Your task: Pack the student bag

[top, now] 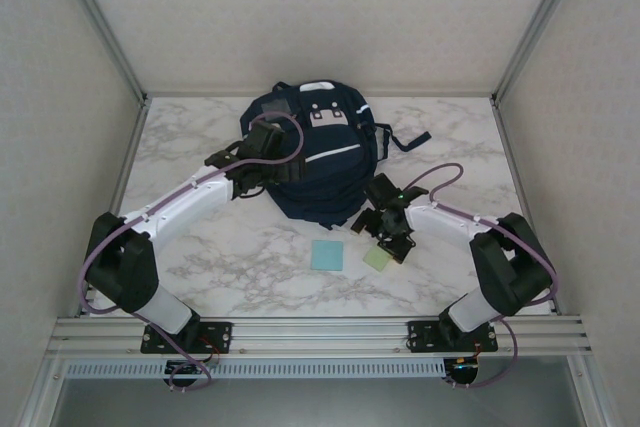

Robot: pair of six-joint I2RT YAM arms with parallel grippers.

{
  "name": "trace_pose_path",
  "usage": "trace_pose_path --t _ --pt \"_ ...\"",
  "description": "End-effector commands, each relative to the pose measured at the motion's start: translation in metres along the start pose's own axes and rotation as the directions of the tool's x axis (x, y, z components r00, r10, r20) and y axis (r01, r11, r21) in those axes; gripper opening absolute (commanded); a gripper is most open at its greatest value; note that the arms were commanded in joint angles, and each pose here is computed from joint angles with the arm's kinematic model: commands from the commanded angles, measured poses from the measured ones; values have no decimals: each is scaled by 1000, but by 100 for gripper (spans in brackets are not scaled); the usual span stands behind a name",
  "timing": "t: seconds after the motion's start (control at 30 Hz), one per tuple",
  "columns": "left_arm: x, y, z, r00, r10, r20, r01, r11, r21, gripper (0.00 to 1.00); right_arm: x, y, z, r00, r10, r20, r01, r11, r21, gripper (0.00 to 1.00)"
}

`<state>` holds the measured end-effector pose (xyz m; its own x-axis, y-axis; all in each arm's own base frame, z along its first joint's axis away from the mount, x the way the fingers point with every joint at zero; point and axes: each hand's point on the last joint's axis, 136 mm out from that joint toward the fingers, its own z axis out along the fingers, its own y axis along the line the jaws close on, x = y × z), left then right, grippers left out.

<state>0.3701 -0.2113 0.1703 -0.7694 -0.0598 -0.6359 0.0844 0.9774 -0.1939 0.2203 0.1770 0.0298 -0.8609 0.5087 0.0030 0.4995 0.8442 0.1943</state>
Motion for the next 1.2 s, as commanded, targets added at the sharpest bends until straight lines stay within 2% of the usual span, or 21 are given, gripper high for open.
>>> trace_pose_path --t 0.0,0.33,0.57,0.9,1.07,1.17 --pt "-11 -9 -12 1000 6 19 -6 1000 26 100 11 -28 -2 999 -46 -8 46 991 128 99" --pt "-13 -14 -7 1000 9 10 -9 999 40 100 11 -41 -17 995 -101 16 95 973 209 99" --pt "-10 -10 -5 1000 10 3 -10 1000 23 100 19 -31 0 999 -48 -13 50 989 139 95" --pt "-8 -9 -5 1000 18 6 -18 1000 18 100 20 -33 19 1000 -24 -12 26 992 125 72" --pt "-8 -10 -3 1000 27 3 -27 999 23 100 18 -41 19 1000 -30 3 29 988 150 53" --pt "-7 -13 -1 997 75 4 -75 997 28 99 14 -38 12 998 -52 22 48 988 149 52"
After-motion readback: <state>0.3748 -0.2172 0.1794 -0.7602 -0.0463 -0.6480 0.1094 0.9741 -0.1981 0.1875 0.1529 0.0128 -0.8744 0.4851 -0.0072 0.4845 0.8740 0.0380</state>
